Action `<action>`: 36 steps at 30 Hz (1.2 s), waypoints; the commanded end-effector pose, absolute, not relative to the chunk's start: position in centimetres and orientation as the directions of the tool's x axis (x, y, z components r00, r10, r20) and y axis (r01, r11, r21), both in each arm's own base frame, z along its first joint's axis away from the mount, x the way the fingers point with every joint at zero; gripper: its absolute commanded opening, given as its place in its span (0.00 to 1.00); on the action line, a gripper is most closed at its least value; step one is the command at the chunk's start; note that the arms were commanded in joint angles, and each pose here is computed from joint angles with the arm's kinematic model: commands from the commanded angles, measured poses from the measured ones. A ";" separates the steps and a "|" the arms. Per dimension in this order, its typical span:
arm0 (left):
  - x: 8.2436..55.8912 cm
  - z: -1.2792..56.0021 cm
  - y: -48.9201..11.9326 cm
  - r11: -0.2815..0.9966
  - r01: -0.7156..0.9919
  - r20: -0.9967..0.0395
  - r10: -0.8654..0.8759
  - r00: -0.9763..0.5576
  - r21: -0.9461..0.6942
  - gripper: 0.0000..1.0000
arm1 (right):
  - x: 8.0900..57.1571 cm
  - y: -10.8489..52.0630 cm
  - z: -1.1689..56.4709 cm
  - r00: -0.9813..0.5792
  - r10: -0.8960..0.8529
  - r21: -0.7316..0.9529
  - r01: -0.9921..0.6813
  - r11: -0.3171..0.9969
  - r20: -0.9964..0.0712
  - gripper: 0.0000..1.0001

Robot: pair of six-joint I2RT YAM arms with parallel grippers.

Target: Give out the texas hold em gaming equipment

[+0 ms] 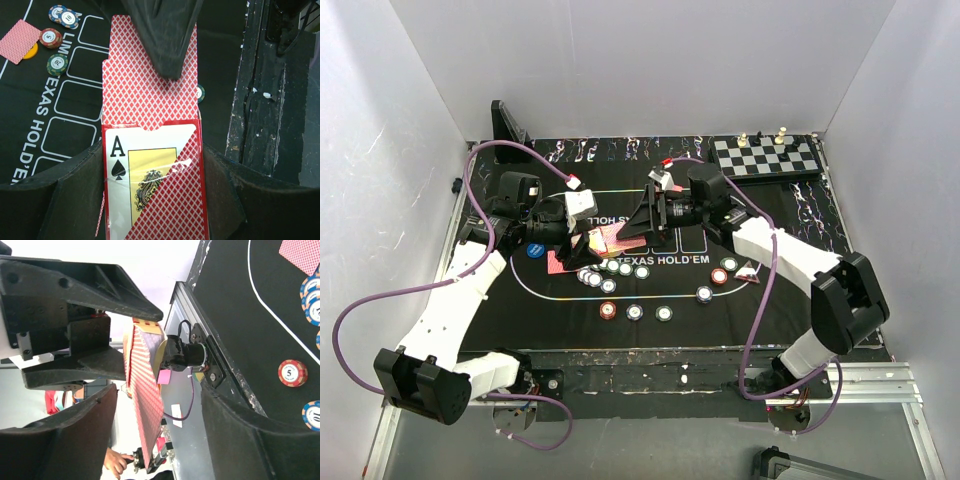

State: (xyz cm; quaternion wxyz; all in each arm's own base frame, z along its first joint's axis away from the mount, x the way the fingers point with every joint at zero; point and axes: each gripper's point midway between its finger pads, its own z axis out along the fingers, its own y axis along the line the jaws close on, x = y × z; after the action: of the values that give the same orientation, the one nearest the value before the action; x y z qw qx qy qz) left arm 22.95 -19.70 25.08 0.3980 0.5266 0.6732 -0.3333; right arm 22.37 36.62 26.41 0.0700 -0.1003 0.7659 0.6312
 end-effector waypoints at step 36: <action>23.2 28.2 -20.4 0.195 0.980 -0.923 0.382 -0.047 0.030 0.00 | 21.8 32.5 28.9 -0.958 -0.021 0.941 -0.287 0.182 -0.288 0.12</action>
State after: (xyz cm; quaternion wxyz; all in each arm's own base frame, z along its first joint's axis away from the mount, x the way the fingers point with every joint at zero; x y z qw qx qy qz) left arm 22.95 -19.91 25.36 0.4012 0.5251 0.6694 -0.3396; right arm 22.56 33.53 27.20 0.0868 -0.0842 0.7744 0.6211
